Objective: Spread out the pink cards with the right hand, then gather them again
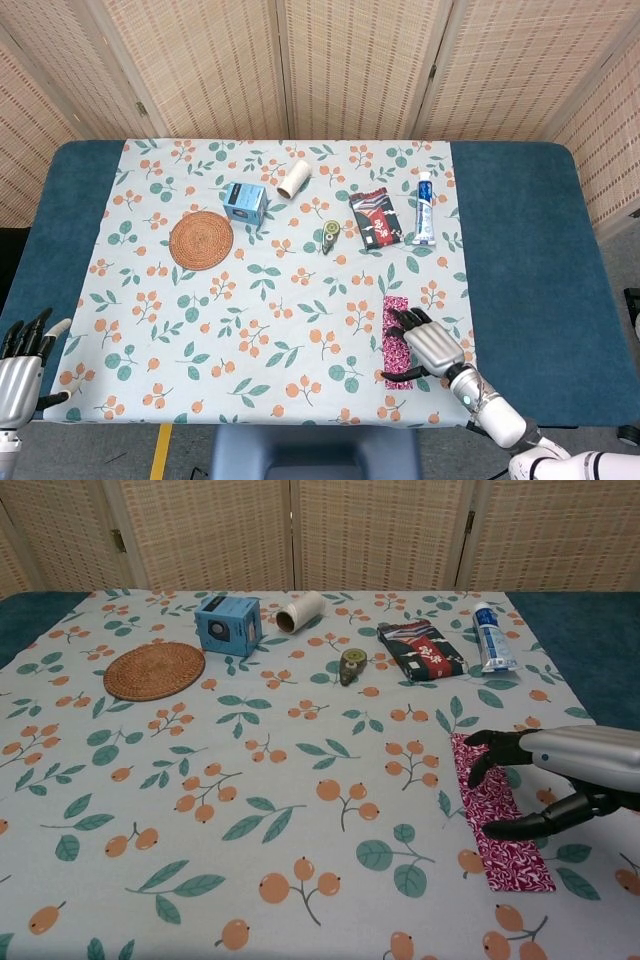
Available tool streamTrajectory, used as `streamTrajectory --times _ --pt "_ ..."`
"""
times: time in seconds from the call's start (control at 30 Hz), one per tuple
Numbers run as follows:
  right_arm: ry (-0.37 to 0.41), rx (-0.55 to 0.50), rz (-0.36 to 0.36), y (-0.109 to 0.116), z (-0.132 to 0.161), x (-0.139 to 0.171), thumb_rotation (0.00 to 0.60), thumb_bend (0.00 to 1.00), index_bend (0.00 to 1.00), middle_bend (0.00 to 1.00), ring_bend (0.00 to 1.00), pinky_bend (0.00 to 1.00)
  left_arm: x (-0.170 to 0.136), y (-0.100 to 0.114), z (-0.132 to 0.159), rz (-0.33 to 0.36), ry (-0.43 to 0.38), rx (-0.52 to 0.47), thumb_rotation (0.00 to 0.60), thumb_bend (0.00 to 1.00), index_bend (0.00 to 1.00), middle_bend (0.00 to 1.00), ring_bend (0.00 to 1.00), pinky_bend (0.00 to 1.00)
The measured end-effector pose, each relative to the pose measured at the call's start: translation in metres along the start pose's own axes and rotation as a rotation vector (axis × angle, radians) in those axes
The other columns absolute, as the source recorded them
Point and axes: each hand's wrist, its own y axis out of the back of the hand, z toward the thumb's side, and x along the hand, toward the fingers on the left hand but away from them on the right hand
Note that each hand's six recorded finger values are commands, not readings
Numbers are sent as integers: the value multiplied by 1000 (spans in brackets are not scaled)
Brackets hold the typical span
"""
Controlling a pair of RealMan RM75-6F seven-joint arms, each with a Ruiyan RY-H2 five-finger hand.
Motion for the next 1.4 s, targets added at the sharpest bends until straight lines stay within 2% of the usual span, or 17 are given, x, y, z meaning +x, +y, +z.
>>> streamTrajectory --times 0.27,0.63,0.93,1.17,1.4 --pt "1 4 10 -4 3 -5 155 209 234 19 0 0 -1 -2 -2 -6 4 -2 600 216 189 43 113 0" --pt "-36 4 20 -10 -10 2 156 209 234 22 0 0 -1 -3 0 -6 -3 -7 600 217 196 44 115 0" --pt "-83 7 10 -12 -30 23 156 210 234 26 0 0 0 -3 2 -7 -9 -6 600 216 196 44 115 0" --pt "-148 11 -11 -11 -58 53 156 210 234 31 0 0 0 -3 4 -6 -13 -6 600 217 196 45 116 0" --pt "-113 -3 -22 -13 -52 63 155 210 234 37 0 0 -2 -3 9 -6 -23 -8 600 216 196 45 115 0"
